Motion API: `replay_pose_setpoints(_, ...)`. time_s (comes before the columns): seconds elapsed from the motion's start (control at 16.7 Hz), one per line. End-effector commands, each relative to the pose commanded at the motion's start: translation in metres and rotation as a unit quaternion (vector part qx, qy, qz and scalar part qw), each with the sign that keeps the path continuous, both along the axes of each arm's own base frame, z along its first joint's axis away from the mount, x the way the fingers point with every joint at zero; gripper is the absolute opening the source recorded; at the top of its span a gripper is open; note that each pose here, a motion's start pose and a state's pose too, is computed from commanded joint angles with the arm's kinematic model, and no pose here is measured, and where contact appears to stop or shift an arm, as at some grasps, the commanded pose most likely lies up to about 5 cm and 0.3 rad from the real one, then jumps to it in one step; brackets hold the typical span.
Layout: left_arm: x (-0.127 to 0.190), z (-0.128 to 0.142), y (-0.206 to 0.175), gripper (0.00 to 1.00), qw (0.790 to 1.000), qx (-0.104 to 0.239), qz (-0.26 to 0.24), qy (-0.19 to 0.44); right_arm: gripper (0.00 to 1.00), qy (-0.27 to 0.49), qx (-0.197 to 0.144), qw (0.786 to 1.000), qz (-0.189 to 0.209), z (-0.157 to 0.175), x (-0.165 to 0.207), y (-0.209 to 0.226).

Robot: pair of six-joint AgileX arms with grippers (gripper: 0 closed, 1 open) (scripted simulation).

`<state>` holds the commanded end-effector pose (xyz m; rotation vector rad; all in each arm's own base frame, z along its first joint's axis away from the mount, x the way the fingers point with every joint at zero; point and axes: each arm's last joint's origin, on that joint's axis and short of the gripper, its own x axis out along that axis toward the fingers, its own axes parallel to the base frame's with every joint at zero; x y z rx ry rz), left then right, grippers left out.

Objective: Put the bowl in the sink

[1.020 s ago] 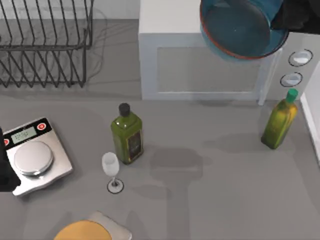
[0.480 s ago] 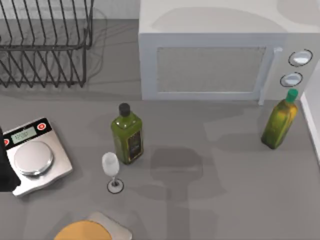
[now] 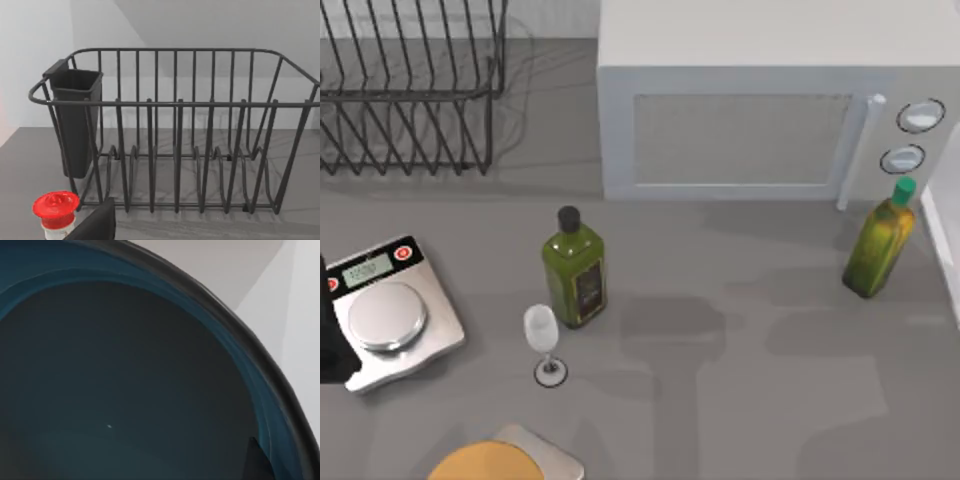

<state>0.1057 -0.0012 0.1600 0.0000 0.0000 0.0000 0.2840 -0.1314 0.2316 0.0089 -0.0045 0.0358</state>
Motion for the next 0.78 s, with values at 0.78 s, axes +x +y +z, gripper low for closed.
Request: replay_pose_setpoints(0.78,0.000,0.000,0.000,1.00,1.000,0.000,0.000,0.000,0.00,0.007,0.000,1.000,-0.028,-0.037,-0.013,-0.009)
